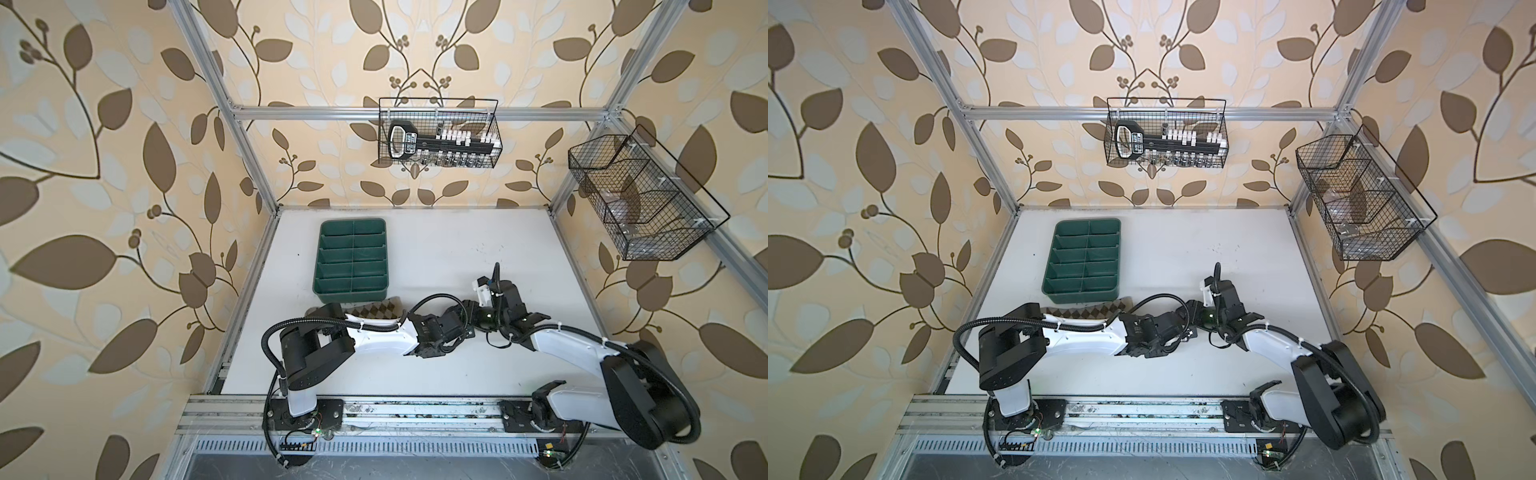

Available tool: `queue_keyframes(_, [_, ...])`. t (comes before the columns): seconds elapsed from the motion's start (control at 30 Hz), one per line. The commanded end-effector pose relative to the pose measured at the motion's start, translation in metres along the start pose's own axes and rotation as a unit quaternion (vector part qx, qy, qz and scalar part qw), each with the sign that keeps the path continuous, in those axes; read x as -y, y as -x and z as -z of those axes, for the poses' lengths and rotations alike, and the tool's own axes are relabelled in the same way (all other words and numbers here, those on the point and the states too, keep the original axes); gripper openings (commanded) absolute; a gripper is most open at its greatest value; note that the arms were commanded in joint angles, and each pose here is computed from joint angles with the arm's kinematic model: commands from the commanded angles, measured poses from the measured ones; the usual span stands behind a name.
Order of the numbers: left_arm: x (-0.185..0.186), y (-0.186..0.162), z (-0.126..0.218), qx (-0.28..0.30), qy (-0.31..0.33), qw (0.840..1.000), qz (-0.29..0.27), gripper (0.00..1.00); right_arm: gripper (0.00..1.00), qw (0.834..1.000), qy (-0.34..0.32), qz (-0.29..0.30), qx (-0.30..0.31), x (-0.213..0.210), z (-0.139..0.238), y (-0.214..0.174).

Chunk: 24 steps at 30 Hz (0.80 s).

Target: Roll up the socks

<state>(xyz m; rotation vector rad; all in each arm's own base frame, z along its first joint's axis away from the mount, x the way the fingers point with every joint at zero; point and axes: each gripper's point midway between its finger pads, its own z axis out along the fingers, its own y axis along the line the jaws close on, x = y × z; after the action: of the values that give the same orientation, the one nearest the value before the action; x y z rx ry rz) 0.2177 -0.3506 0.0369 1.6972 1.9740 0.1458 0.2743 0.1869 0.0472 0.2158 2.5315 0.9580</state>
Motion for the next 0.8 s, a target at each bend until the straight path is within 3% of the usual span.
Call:
queue_keyframes(0.0, [0.006, -0.023, -0.007, -0.04, -0.004, 0.999, -0.005, 0.04, 0.5, 1.0, 0.021, -0.008, -0.017, -0.007, -0.017, -0.004])
queue_keyframes(0.17, [0.004, -0.021, 0.0, -0.032, -0.001, 0.999, -0.004, 0.04, 0.37, 0.999, -0.008, -0.031, -0.039, 0.021, -0.039, -0.003])
queue_keyframes(0.33, [0.009, -0.012, 0.018, -0.014, -0.004, 1.0, -0.017, 0.05, 0.27, 0.997, -0.017, -0.028, -0.075, 0.022, -0.063, 0.002])
queue_keyframes(0.6, [0.032, -0.018, 0.005, -0.045, -0.054, 0.997, -0.032, 0.05, 0.26, 0.994, -0.009, -0.023, -0.105, 0.016, -0.089, -0.01])
queue_keyframes(0.77, [0.047, -0.019, -0.004, -0.074, -0.127, 0.989, -0.01, 0.05, 0.26, 0.994, -0.009, -0.021, -0.11, 0.021, -0.088, -0.017])
